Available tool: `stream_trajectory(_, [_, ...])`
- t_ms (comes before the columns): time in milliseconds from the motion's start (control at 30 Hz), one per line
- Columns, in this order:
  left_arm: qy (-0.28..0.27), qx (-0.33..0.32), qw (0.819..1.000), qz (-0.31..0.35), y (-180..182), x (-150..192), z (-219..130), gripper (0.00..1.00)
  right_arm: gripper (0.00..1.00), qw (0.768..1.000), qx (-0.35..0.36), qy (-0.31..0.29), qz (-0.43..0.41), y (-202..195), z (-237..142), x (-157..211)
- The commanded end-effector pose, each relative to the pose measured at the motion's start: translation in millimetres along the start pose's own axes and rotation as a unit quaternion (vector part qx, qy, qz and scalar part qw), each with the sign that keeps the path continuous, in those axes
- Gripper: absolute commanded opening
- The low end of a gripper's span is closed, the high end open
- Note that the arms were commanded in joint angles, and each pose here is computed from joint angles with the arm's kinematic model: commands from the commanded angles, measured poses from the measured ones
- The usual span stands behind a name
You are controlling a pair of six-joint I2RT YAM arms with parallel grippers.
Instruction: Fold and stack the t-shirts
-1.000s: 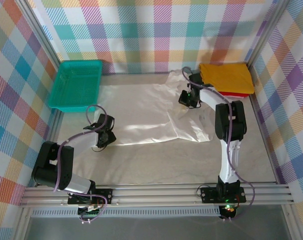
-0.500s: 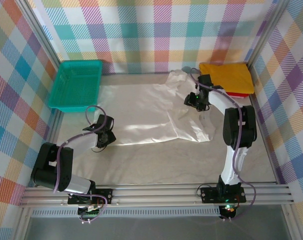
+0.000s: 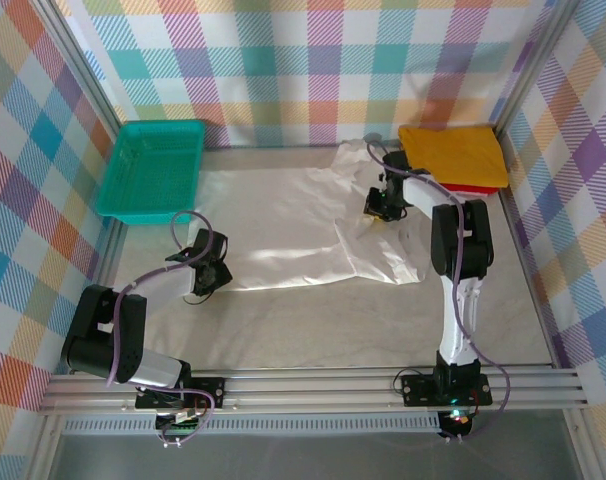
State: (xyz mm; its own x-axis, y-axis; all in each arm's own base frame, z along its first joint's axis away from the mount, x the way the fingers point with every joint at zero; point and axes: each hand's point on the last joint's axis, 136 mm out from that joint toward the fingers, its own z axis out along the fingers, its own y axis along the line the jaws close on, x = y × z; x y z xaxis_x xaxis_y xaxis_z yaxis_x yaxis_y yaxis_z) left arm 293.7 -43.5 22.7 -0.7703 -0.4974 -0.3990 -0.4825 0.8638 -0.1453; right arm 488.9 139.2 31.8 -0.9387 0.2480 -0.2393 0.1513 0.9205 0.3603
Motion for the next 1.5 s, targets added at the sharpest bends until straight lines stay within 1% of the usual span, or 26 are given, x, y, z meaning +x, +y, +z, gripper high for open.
stream_trajectory(0, [0.009, 0.003, 1.000, 0.007, 2.0, 4.2, 0.1, 0.46, 0.07, 1.000, 0.012, -0.007, -0.004, 3.7, -10.9, -5.6])
stream_trajectory(33, [0.009, 0.003, 1.000, 0.007, 2.5, 4.3, 0.1, 0.46, 0.02, 1.000, 0.015, -0.011, -0.004, 3.4, -16.3, -6.7])
stream_trajectory(67, [0.008, 0.002, 1.000, 0.007, 3.2, 4.5, 0.3, 0.46, 0.00, 1.000, 0.019, -0.017, -0.003, 3.1, -21.4, -7.8])
stream_trajectory(267, [0.010, 0.001, 1.000, 0.007, 3.7, 6.1, 3.0, 0.46, 0.00, 0.999, 0.015, -0.038, 0.000, 12.7, -52.7, -7.3])
stream_trajectory(533, [0.005, 0.002, 1.000, 0.009, -0.1, 0.3, 1.5, 0.46, 0.00, 0.999, 0.004, -0.051, -0.004, 28.8, -62.6, -19.1])
stream_trajectory(600, [0.003, 0.001, 1.000, 0.008, -0.2, -0.9, 1.1, 0.46, 0.00, 0.998, 0.014, -0.054, -0.002, 28.9, -60.5, -23.8])
stream_trajectory(700, [-0.002, -0.006, 1.000, 0.005, 2.7, -2.5, -0.2, 0.46, 0.00, 0.998, 0.054, -0.042, 0.015, 17.5, -53.6, -27.3])
stream_trajectory(867, [-0.005, -0.009, 1.000, 0.003, 4.6, -3.2, -1.7, 0.46, 0.00, 0.993, 0.094, -0.062, 0.026, 7.3, -53.0, -43.4])
stream_trajectory(900, [-0.006, -0.009, 1.000, 0.004, 4.6, -3.7, -2.0, 0.46, 0.02, 0.992, 0.104, -0.062, 0.028, 4.5, -52.7, -45.1])
stream_trajectory(933, [-0.006, -0.010, 1.000, 0.004, 4.7, -3.5, -2.2, 0.46, 0.13, 0.991, 0.113, -0.062, 0.029, 2.3, -52.2, -47.1])
stream_trajectory(1000, [-0.007, -0.011, 1.000, 0.003, 5.9, -3.4, -2.6, 0.46, 0.14, 0.991, 0.114, -0.062, 0.029, 1.8, -48.4, -49.1])
stream_trajectory(1033, [-0.009, -0.014, 1.000, 0.003, 7.0, -3.7, -2.7, 0.46, 0.18, 0.991, 0.113, -0.060, 0.030, 1.4, -46.4, -49.0])
stream_trajectory(1067, [-0.011, -0.018, 1.000, 0.004, 8.5, -4.5, -3.4, 0.47, 0.25, 0.991, 0.118, -0.060, 0.029, -0.3, -47.3, -49.8])
stream_trajectory(1100, [-0.011, -0.023, 1.000, 0.004, 10.4, -4.7, -3.8, 0.47, 0.29, 0.990, 0.120, -0.062, 0.029, -1.6, -49.2, -51.3])
stream_trajectory(1200, [-0.014, -0.028, 1.000, -0.001, 13.3, -5.3, -6.0, 0.48, 0.31, 0.994, 0.090, -0.066, 0.017, 11.1, -63.0, -50.7])
stream_trajectory(1267, [-0.015, -0.021, 1.000, -0.002, 11.4, -6.1, -9.2, 0.48, 0.31, 0.997, 0.045, -0.070, 0.007, 26.0, -77.4, -42.2])
stream_trajectory(1300, [-0.017, -0.017, 1.000, -0.003, 10.1, -7.1, -11.1, 0.48, 0.31, 0.997, 0.025, -0.072, 0.004, 30.9, -84.6, -35.2])
stream_trajectory(1333, [-0.020, -0.012, 1.000, -0.005, 8.7, -8.5, -13.5, 0.48, 0.26, 0.997, -0.003, -0.075, 0.002, 36.7, -92.3, -24.9])
stream_trajectory(1367, [-0.023, -0.004, 1.000, -0.005, 6.5, -9.8, -16.0, 0.48, 0.17, 0.997, -0.028, -0.075, 0.002, 39.9, -96.6, -12.3])
stream_trajectory(1433, [-0.025, 0.009, 1.000, -0.006, 3.7, -11.4, -17.2, 0.47, 0.01, 0.995, -0.057, -0.076, 0.010, 38.5, -106.3, 12.3])
stream_trajectory(1467, [-0.020, 0.015, 1.000, -0.009, 3.1, -11.9, -16.0, 0.45, 0.00, 0.995, -0.066, -0.071, 0.016, 35.3, -106.5, 26.2])
